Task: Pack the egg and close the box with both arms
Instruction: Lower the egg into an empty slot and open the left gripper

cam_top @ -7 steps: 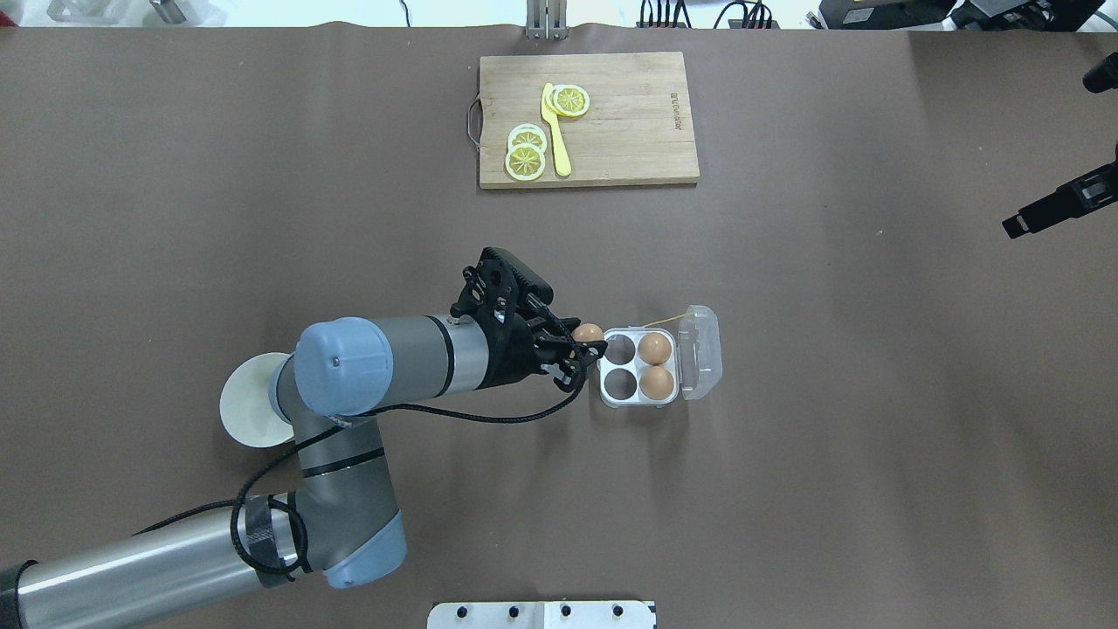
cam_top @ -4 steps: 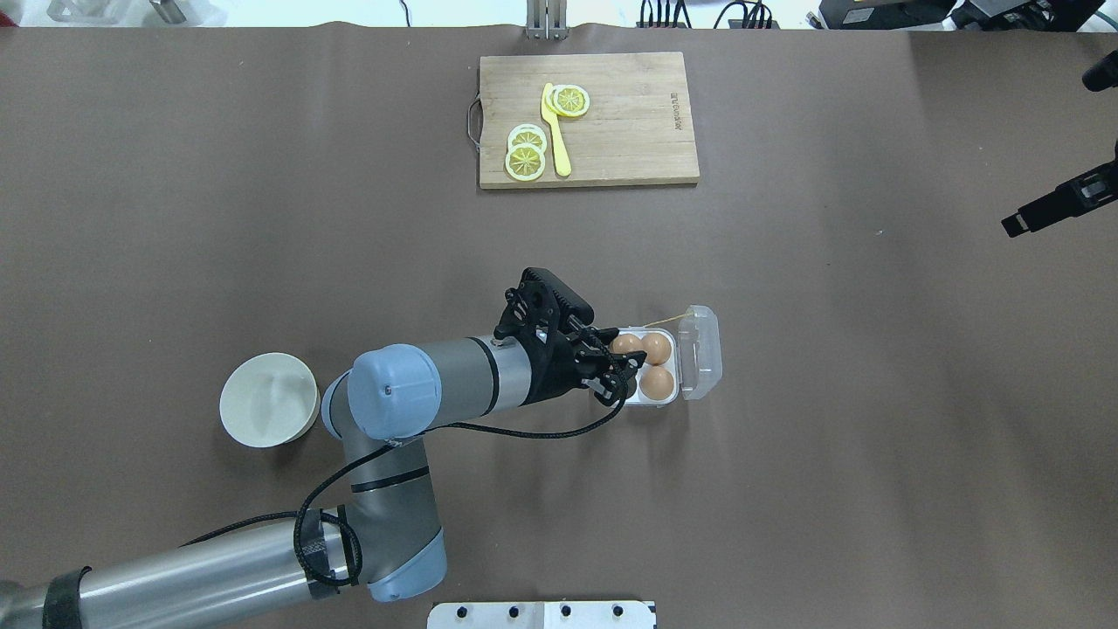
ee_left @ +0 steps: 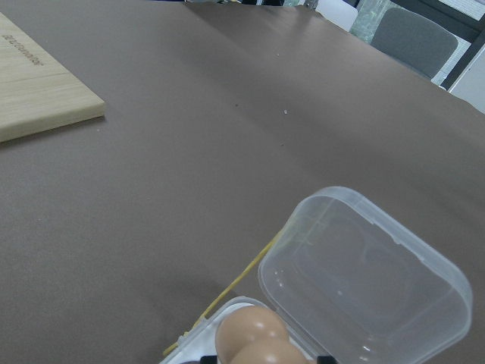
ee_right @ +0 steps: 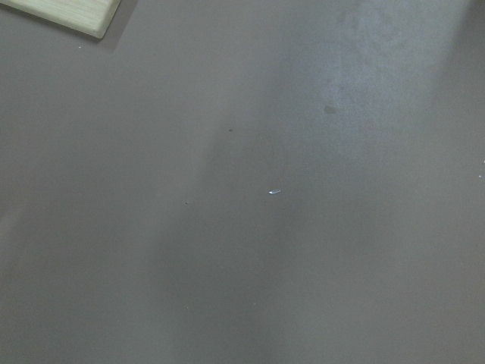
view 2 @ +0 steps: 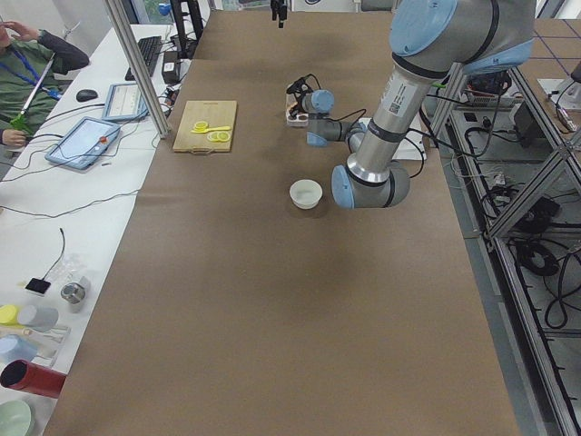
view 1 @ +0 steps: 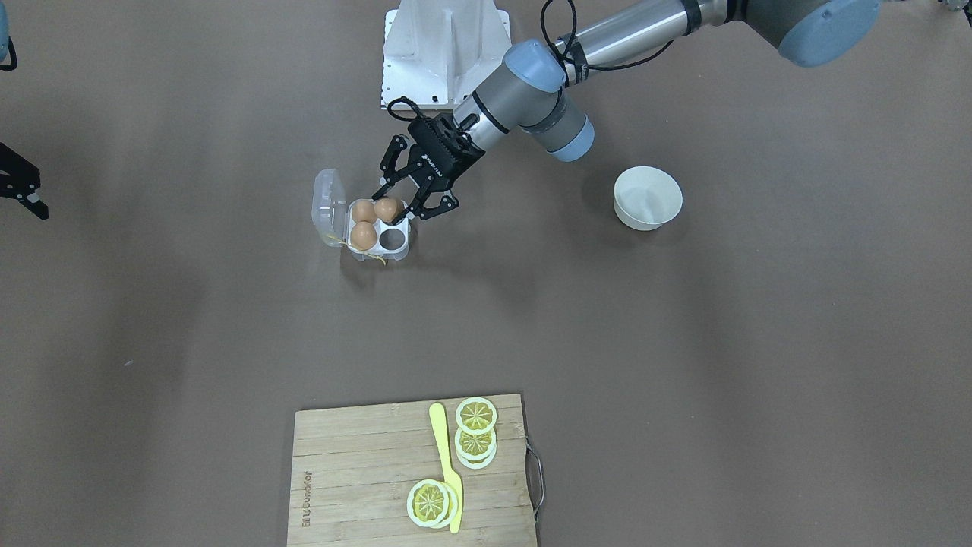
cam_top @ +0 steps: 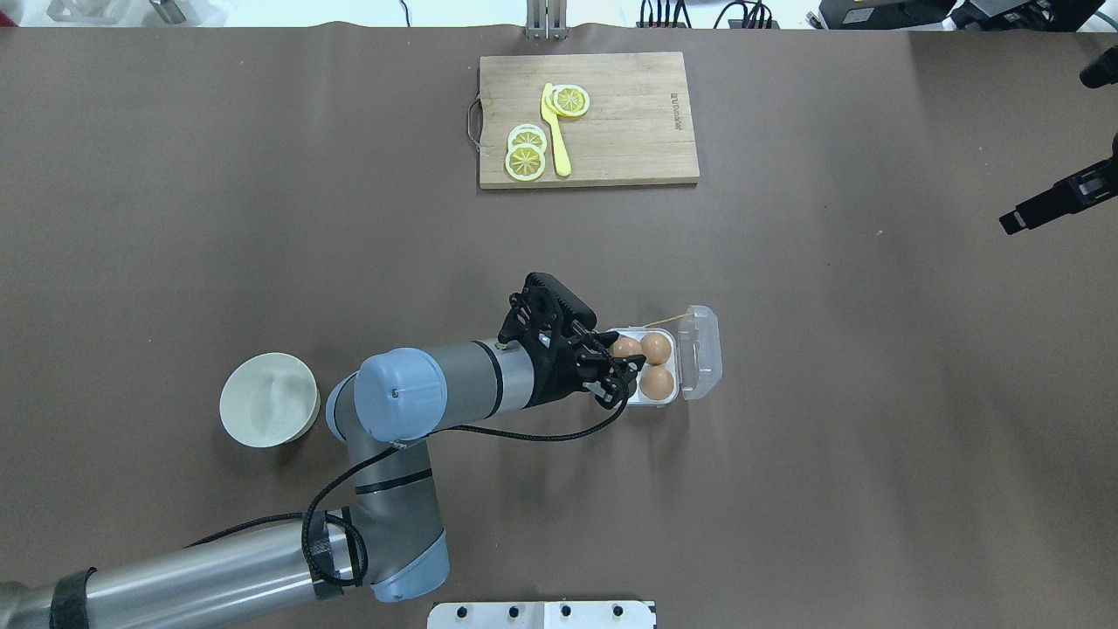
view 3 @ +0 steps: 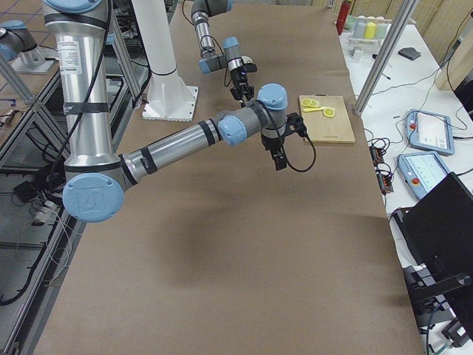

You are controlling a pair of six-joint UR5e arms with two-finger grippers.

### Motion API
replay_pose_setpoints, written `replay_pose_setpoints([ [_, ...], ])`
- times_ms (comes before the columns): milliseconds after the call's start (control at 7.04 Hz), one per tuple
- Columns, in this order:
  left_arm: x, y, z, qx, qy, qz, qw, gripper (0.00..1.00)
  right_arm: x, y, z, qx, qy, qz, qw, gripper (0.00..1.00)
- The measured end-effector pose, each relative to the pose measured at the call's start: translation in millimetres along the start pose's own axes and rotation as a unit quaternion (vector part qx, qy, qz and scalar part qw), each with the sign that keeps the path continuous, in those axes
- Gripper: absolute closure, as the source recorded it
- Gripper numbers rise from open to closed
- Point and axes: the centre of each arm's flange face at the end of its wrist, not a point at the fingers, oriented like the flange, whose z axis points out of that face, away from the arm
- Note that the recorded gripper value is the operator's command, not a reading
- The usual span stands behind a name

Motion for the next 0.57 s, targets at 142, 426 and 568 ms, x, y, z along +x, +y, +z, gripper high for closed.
replay_pose_setpoints([
  [142,-0.3,2.2,1.2,-0.002,-0.001,0.000,1.0000,1.00,0.0,-0.6,0.4,0.000,0.000,0.000,1.0000,0.00],
  [426,-0.2,7.2,4.2,-0.007,-0.002,0.000,1.0000,0.88,0.3,-0.9,0.4,0.000,0.000,0.000,1.0000,0.01],
  [568,1.6,9.7,5.2,-0.009,-0.001,-0.001,1.0000,0.87,0.3,-0.9,0.3,0.000,0.000,0.000,1.0000,0.01],
])
